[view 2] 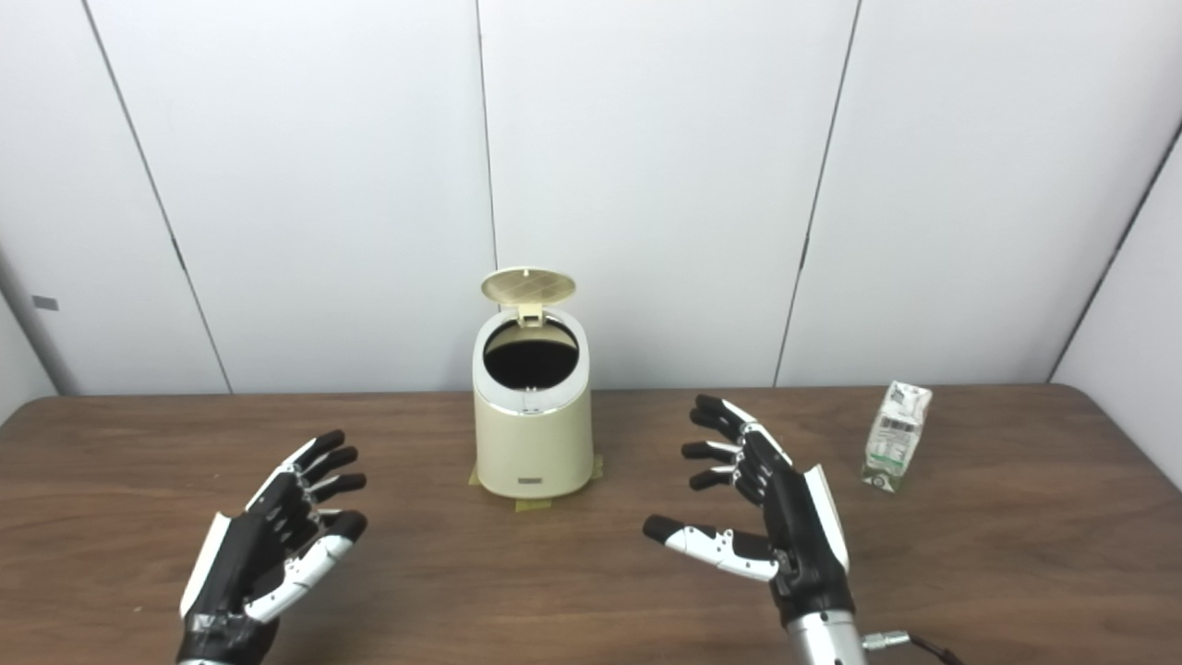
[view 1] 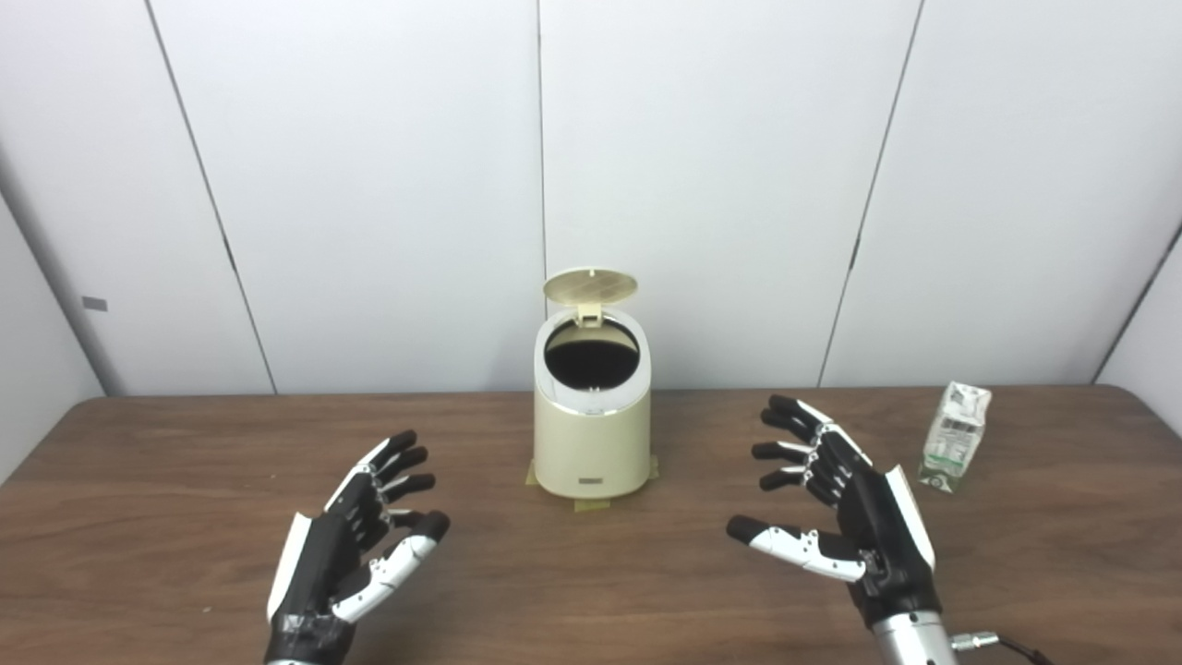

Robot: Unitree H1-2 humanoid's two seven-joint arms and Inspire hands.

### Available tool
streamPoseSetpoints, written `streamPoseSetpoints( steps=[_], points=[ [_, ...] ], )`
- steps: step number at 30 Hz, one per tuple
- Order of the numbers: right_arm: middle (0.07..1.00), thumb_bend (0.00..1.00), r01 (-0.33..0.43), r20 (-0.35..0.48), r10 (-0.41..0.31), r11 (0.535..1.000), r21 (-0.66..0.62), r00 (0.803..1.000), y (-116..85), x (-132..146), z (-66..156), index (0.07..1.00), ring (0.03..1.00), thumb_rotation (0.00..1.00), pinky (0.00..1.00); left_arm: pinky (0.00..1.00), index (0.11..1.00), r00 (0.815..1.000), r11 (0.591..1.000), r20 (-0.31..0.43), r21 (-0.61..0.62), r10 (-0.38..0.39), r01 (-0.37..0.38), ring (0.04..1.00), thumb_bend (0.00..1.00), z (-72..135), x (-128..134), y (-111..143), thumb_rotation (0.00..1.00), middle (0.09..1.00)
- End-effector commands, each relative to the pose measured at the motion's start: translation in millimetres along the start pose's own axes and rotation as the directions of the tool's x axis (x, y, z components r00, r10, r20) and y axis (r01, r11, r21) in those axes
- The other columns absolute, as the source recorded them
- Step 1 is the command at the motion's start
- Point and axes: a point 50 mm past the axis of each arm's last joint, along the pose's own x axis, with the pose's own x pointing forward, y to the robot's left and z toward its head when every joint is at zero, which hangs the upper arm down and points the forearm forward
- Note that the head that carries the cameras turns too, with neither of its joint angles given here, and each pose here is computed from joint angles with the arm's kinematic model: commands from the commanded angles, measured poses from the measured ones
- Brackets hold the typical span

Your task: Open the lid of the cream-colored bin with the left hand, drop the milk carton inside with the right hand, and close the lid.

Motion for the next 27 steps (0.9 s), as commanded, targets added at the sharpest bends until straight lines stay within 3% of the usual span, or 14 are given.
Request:
streamPoseSetpoints(
  steps=[1, 5, 8, 13, 20, 27],
  points=[
    [0.830, 0.76, 0.022, 0.135, -0.015, 0.999, -0.049, 0.991, -27, 24, 23, 0.828, 0.717, 0.22, 0.59, 0.59, 0.878, 0.997, 1.000, 0.074, 0.004, 0.006, -0.006, 0.777, 0.67, 14, 13, 6, 0.36, 0.849],
    [0.781, 0.74, 0.109, 0.243, -0.074, 0.985, -0.136, 0.967, -56, 43, 60, 0.783, 0.679, 0.21, 0.56, 0.61, 0.884, 0.998, 1.000, 0.058, 0.011, 0.010, -0.011, 0.781, 0.61, 13, 13, 11, 0.31, 0.850],
    [0.745, 0.73, 0.182, 0.293, -0.114, 0.960, -0.214, 0.949, -78, 58, 96, 0.763, 0.656, 0.22, 0.52, 0.63, 0.895, 0.999, 1.000, 0.051, 0.018, 0.004, -0.005, 0.792, 0.61, 11, 13, 15, 0.34, 0.857],
    [0.759, 0.76, 0.207, 0.248, -0.146, 0.948, -0.242, 0.958, -108, 76, 129, 0.762, 0.666, 0.14, 0.51, 0.65, 0.910, 0.998, 1.000, 0.058, 0.027, -0.009, 0.007, 0.801, 0.57, 8, 16, 21, 0.34, 0.869],
    [0.829, 0.80, 0.234, 0.120, -0.207, 0.931, -0.279, 0.971, -147, 99, 126, 0.812, 0.805, 0.17, 0.69, 0.67, 0.920, 0.998, 0.999, 0.058, 0.034, -0.015, 0.013, 0.811, 0.50, 7, 18, 24, 0.32, 0.877],
    [0.923, 0.87, 0.167, -0.002, -0.179, 0.923, -0.347, 0.984, -177, 123, 91, 0.880, 0.888, 0.20, 0.69, 0.68, 0.921, 0.998, 1.000, 0.058, 0.019, -0.014, 0.013, 0.812, 0.49, 6, 20, 26, 0.32, 0.876]
  ],
)
